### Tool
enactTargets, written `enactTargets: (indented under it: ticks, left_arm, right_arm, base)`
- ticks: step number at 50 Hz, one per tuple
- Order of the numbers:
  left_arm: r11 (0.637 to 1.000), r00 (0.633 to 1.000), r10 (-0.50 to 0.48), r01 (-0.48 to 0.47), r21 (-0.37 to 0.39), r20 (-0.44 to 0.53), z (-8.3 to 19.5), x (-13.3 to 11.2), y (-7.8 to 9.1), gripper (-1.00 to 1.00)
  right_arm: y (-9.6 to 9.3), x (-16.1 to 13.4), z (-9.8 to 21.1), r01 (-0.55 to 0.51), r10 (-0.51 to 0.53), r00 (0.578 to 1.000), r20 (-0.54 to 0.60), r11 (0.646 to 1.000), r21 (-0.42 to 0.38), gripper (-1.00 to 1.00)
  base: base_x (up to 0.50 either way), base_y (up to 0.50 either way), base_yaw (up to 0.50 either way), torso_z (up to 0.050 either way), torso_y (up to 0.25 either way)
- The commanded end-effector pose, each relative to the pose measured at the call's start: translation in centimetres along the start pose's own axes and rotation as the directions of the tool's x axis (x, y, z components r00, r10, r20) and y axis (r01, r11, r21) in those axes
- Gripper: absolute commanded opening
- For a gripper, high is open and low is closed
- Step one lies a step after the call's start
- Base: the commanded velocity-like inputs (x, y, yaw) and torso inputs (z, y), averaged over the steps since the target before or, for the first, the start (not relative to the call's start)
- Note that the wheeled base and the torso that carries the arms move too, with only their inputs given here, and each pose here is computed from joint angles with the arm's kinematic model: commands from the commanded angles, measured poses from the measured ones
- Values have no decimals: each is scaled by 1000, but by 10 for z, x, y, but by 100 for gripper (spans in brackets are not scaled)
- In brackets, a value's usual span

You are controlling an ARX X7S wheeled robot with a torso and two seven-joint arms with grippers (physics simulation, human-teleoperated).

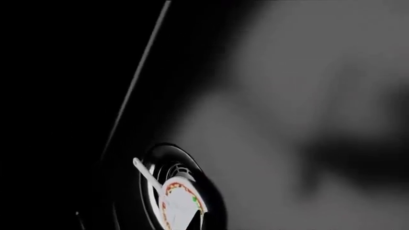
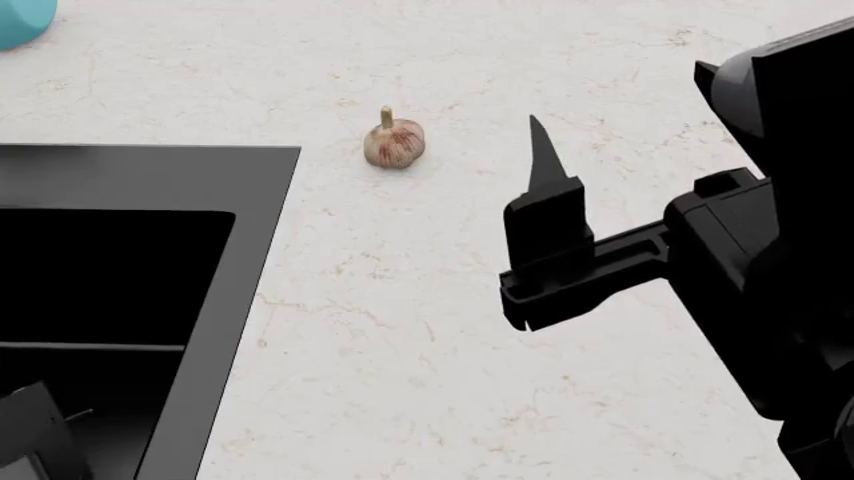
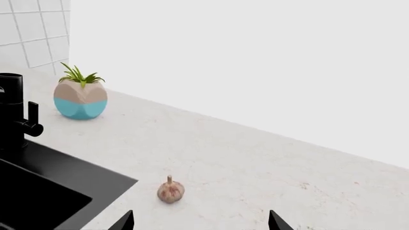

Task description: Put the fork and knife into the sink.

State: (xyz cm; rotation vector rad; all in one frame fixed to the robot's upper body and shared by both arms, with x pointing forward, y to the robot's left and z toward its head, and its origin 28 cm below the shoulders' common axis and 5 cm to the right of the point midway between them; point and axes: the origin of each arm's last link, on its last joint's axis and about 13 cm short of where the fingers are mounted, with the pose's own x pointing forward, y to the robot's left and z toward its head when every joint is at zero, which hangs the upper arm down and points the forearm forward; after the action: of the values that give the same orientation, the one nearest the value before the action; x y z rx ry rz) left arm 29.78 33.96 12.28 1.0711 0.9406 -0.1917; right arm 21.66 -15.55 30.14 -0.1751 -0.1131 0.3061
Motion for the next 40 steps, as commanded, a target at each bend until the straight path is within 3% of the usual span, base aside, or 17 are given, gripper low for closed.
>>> enactTargets:
  ticks: [1, 7, 8, 27, 32, 33, 37, 40]
  left_arm:
    - [1000, 1000, -25, 25, 6, -7, 4, 7, -4, -100]
    - [999, 999, -49, 49, -1, -7, 3, 3, -5, -100]
    - [999, 999, -48, 48, -1, -9, 2, 3, -5, 100]
    - [999, 1000, 7, -6, -53, 16, 1, -15, 10, 100]
    - [989, 991, 77, -62, -134, 107, 5, -31, 21, 100]
    - [980, 980, 104, -73, -183, 169, 8, -38, 25, 100]
    - [957, 936, 203, -127, -262, 286, 9, -58, 31, 100]
    - [952, 925, 232, -151, -267, 302, 9, -65, 32, 100]
  right_arm:
    - [-1, 0, 2, 0, 0, 1000, 31, 1000, 6, 100]
    - [-1, -1, 3, -1, 1, 999, 33, 1000, 7, 100]
    - [-1, -1, 2, -1, 0, 999, 33, 1000, 7, 100]
    - [0, -2, 2, -6, 6, 999, 37, 1000, 9, 100]
    - [0, -2, 1, -6, 6, 999, 40, 1000, 13, 100]
    - [0, -1, 1, -5, 4, 999, 43, 1000, 15, 100]
    - [0, -2, 1, -2, 2, 999, 45, 1000, 18, 100]
    - [0, -1, -1, -5, 4, 999, 47, 1000, 21, 100]
  base:
    - [0, 0, 0, 0, 0]
    - [0, 0, 0, 0, 2]
    - [0, 0, 0, 0, 0]
    - [0, 0, 0, 0, 0]
    - [0, 0, 0, 0, 0]
    - [0, 0, 0, 0, 0]
    - [0, 0, 0, 0, 0]
    - [0, 0, 0, 0, 0]
